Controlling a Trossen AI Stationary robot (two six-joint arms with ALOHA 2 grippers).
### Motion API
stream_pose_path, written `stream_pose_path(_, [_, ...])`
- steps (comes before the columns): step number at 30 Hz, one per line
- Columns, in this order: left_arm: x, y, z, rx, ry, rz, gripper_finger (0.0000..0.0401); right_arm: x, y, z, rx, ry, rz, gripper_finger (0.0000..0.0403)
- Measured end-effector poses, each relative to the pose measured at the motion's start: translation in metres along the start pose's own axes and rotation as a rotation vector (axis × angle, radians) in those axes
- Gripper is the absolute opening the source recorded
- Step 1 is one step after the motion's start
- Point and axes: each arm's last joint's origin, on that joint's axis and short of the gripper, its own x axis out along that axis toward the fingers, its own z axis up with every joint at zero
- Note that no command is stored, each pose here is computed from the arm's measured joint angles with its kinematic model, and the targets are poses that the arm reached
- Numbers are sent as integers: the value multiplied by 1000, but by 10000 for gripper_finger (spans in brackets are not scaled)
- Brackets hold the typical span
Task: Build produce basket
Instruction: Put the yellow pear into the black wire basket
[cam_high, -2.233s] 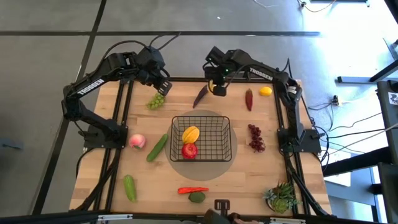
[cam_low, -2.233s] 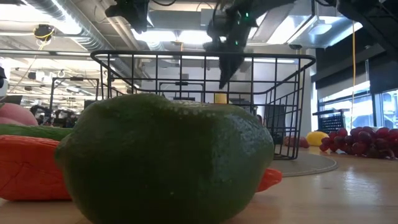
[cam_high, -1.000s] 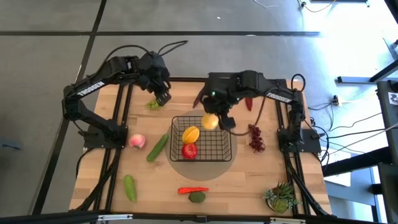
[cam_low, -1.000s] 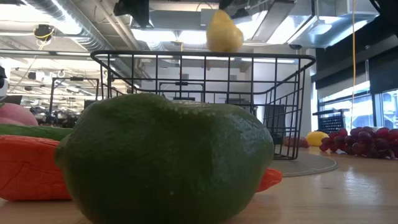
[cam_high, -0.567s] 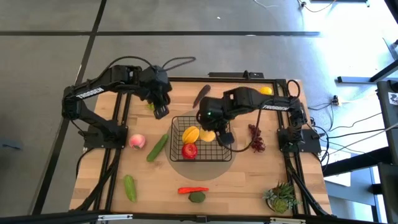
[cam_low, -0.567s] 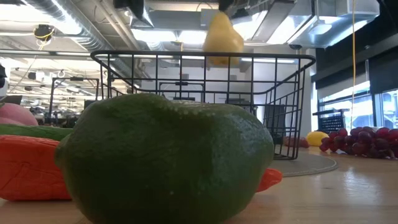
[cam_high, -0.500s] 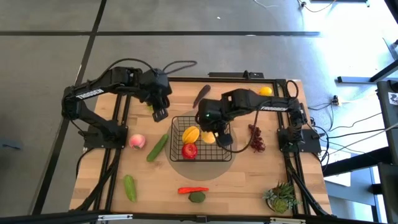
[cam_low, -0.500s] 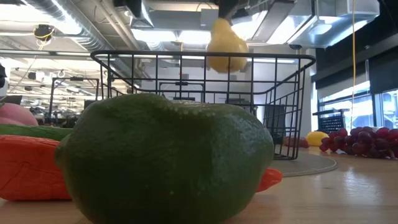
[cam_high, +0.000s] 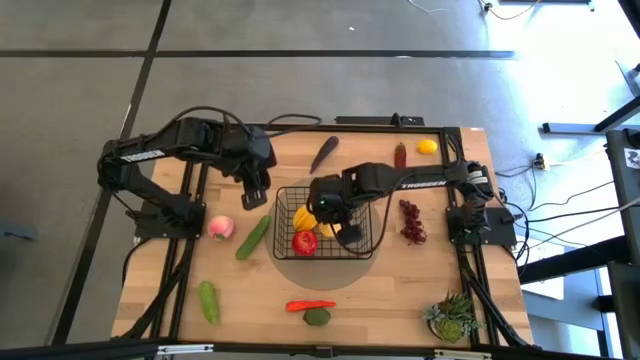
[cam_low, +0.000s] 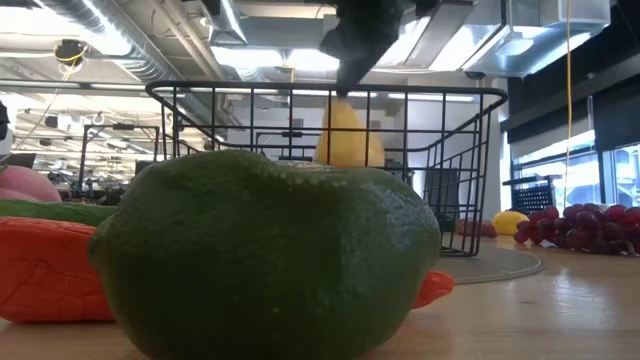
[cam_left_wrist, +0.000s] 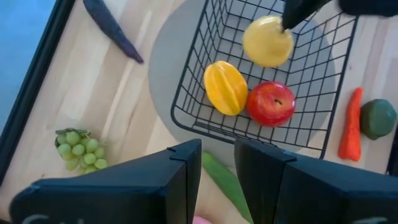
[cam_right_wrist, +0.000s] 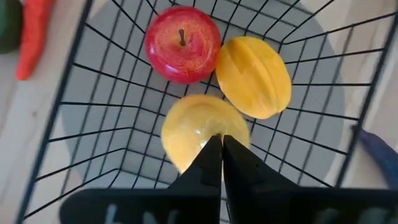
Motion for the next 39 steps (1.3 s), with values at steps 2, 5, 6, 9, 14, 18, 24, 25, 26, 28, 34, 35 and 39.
stream_pose_path(2, [0,-2,0,6,0,-4,86,10,-2,-3,5,2,-4,0])
stream_pose_path(5, [0,-4,-1,13,0,-8,86,24,-6,-9,13,12,-30,0])
stream_pose_path(6, [0,-4,-1,14,0,-9,86,29,-7,-11,16,18,-40,0])
stream_pose_path(9, [0,-4,-1,10,0,-9,86,39,-11,-16,17,23,-55,0])
stream_pose_path(14, [0,-4,-1,-12,0,-9,86,52,-16,-21,21,4,-65,0])
stream_pose_path(18, [0,-4,-1,-13,0,-9,86,56,-18,-23,27,-7,-71,0])
stream_pose_path(24, [0,-4,-1,-13,0,-9,86,56,-22,-24,48,-9,-74,6])
stream_pose_path(25, [0,-4,-1,-13,0,-9,86,56,-23,-24,64,-9,-75,8])
stream_pose_path(26, [0,-4,-1,-13,0,-9,86,56,-24,-25,71,-9,-75,10])
stream_pose_path(28, [0,-4,-1,-13,0,-9,86,56,-25,-25,74,-9,-76,14])
stream_pose_path(34, [0,-4,-1,-13,0,-9,86,56,-25,-25,73,-8,-77,40])
stream_pose_path(35, [0,-4,-1,-13,0,-9,86,56,-25,-25,73,-8,-77,48])
stream_pose_path(39, [-1,-4,-1,-13,0,-9,86,56,-25,-25,71,-8,-77,83])
